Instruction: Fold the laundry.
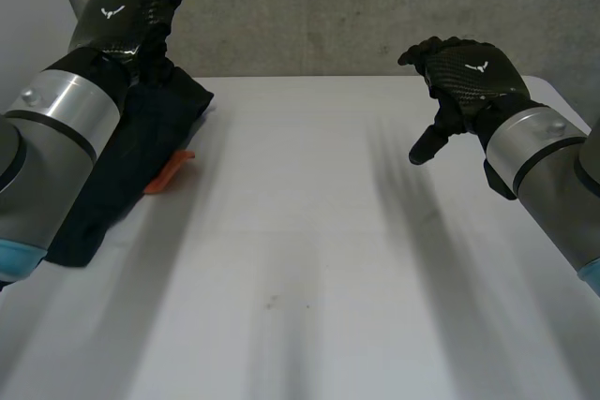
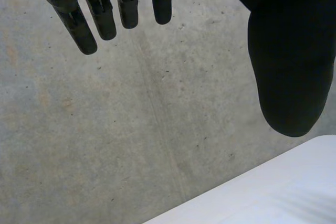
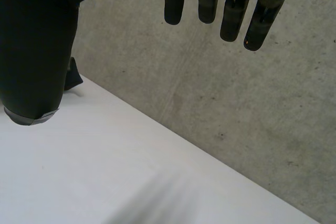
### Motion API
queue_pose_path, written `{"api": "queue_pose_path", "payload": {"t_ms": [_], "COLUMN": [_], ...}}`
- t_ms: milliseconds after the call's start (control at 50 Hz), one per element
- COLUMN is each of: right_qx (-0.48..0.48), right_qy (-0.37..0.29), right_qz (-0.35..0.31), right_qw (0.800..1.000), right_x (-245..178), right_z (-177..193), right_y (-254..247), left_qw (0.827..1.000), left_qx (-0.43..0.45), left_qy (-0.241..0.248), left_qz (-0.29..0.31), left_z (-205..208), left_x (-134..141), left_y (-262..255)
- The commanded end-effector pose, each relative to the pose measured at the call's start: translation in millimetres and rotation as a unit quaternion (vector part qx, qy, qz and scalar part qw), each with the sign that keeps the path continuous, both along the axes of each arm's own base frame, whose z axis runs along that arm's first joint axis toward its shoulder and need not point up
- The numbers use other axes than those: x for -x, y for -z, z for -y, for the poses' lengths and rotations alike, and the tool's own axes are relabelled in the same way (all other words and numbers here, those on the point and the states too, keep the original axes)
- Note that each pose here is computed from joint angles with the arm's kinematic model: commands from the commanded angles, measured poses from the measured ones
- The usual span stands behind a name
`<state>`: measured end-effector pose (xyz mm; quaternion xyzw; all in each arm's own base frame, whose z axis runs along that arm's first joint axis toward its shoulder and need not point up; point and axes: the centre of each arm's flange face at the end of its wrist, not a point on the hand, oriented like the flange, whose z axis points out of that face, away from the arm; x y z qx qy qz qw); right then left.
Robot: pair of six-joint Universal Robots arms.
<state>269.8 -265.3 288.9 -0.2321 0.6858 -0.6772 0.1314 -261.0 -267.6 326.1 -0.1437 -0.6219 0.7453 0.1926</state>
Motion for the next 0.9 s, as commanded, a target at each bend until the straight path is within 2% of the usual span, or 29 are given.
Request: {"api": "queue_pose_path", "payload": {"t_ms": [20, 160, 200, 240, 280, 360, 500, 620, 700, 720, 780, 800, 860, 880, 900], "right_qx": [-0.007, -0.004, -0.002, -0.005, -0.007, -0.01, -0.014, -0.013, -0.011, -0.01, -0.009, -0.007, -0.002, -0.001, 0.001], "right_qy": [-0.001, -0.001, -0.001, -0.001, -0.001, -0.001, -0.002, -0.002, -0.002, -0.001, 0.0, 0.0, 0.004, 0.005, 0.005], "right_qz": [-0.004, -0.022, -0.028, -0.029, -0.03, -0.033, -0.04, -0.04, -0.039, -0.038, -0.038, -0.037, -0.035, -0.034, -0.034], "right_qw": [1.0, 1.0, 1.0, 1.0, 1.0, 0.999, 0.999, 0.999, 0.999, 0.999, 0.999, 0.999, 0.999, 0.999, 0.999], "right_x": [-0.9, -1.8, -1.5, -1.5, -1.7, -2.2, -2.8, -2.9, -2.6, -2.2, -1.5, -1.4, 0.5, 0.5, 1.0], "right_z": [1.6, 4.0, 3.7, 3.6, 4.1, 5.3, 6.6, 6.8, 7.3, 7.7, 8.7, 8.6, 10.1, 10.1, 10.3], "right_y": [5.4, 10.1, 11.0, 12.5, 14.1, 17.3, 22.4, 21.9, 20.5, 19.5, 19.0, 17.5, 13.9, 12.9, 11.3], "left_qw": [0.999, 0.99, 0.979, 0.973, 0.961, 0.94, 0.911, 0.906, 0.902, 0.9, 0.903, 0.912, 0.932, 0.947, 0.955], "left_qx": [0.002, 0.018, 0.01, 0.005, -0.01, -0.027, -0.049, -0.06, -0.045, -0.031, 0.017, 0.054, 0.097, 0.107, 0.109], "left_qy": [-0.041, -0.066, -0.086, -0.096, -0.113, -0.122, -0.131, -0.13, -0.166, -0.192, -0.219, -0.222, -0.206, -0.184, -0.171], "left_qz": [0.023, 0.124, 0.184, 0.208, 0.253, 0.318, 0.388, 0.398, 0.395, 0.391, 0.369, 0.341, 0.282, 0.24, 0.218], "left_z": [35.9, 77.8, 105.4, 115.0, 131.4, 152.7, 176.1, 183.5, 189.2, 190.8, 186.7, 178.4, 158.3, 140.3, 129.7], "left_x": [-16.1, -24.5, -42.4, -51.2, -65.8, -78.0, -96.1, -99.0, -97.0, -95.1, -76.5, -58.3, -30.3, -15.0, -6.9], "left_y": [13.8, 47.4, 72.8, 83.1, 108.3, 147.8, 190.3, 201.6, 187.0, 173.7, 139.9, 114.6, 76.7, 58.2, 50.2]}}
